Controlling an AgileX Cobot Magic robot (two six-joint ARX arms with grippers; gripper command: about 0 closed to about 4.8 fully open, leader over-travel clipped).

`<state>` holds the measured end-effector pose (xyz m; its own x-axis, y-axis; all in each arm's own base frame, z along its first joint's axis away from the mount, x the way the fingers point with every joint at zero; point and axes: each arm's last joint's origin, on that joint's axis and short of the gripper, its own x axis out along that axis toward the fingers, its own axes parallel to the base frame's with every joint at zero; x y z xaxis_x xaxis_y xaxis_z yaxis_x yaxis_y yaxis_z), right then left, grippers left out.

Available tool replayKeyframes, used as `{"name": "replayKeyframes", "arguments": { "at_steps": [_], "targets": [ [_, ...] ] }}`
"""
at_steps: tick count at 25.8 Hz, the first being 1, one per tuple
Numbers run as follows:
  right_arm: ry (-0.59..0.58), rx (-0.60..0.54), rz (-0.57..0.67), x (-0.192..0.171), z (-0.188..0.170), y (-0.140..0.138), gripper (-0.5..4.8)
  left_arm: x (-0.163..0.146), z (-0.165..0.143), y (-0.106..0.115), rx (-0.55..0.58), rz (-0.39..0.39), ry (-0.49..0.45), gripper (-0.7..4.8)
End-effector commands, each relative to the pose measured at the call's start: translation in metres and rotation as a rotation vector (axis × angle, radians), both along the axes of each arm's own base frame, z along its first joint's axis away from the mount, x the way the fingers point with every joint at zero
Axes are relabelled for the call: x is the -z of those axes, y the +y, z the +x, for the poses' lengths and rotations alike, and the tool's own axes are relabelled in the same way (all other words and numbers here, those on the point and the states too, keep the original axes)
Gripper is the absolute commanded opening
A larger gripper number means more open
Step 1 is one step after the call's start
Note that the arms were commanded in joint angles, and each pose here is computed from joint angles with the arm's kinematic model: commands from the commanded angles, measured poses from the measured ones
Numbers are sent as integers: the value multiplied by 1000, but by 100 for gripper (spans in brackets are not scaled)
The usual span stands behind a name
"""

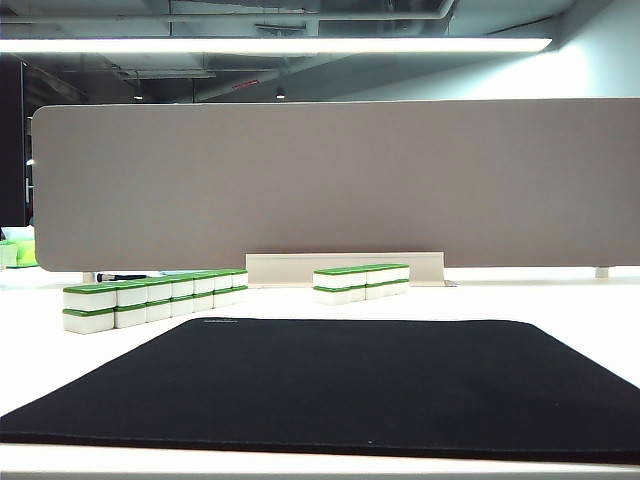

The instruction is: Take a mahjong tile from the mahjong wall and then place it on the table close to you.

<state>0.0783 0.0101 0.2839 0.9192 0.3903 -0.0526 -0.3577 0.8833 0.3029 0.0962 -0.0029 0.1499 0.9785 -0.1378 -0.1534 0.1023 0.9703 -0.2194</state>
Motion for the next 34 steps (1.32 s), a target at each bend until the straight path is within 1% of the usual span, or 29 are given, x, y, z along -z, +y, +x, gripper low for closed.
{"name": "replayKeyframes", "arguments": {
  "at_steps": [1, 2, 7, 15, 21, 24, 26, 28, 31, 34],
  "targets": [
    [30, -6, 4, -6, 11, 0, -1, -1, 0, 0, 9, 0, -4, 20],
    [54, -25, 6, -7, 17, 0, -1, -1, 0, 0, 9, 0, -4, 20],
    [91, -125, 17, -5, 33, 3, -1, -1, 0, 0, 9, 0, -4, 20],
    [182, -202, 31, 1, 53, 5, -1, -1, 0, 0, 9, -1, -4, 20],
    [196, -288, 23, 1, 55, 17, -2, -2, 0, 0, 9, -1, -6, 20],
    [207, -354, 17, 3, 55, 26, -1, -2, 0, 0, 9, -2, -6, 20],
    [214, -433, 0, 4, 52, 37, -2, -3, 0, 0, 6, -20, -5, 20],
    [207, -475, -20, 4, 50, 43, -1, -5, -1, -1, 11, -23, -11, 20],
    [217, -498, -29, 5, 49, 47, -2, -9, -2, -2, 52, -34, -18, 16],
    [228, -494, -37, 7, 49, 49, -2, -14, -3, -3, 79, -78, -22, 16]
  ]
}}
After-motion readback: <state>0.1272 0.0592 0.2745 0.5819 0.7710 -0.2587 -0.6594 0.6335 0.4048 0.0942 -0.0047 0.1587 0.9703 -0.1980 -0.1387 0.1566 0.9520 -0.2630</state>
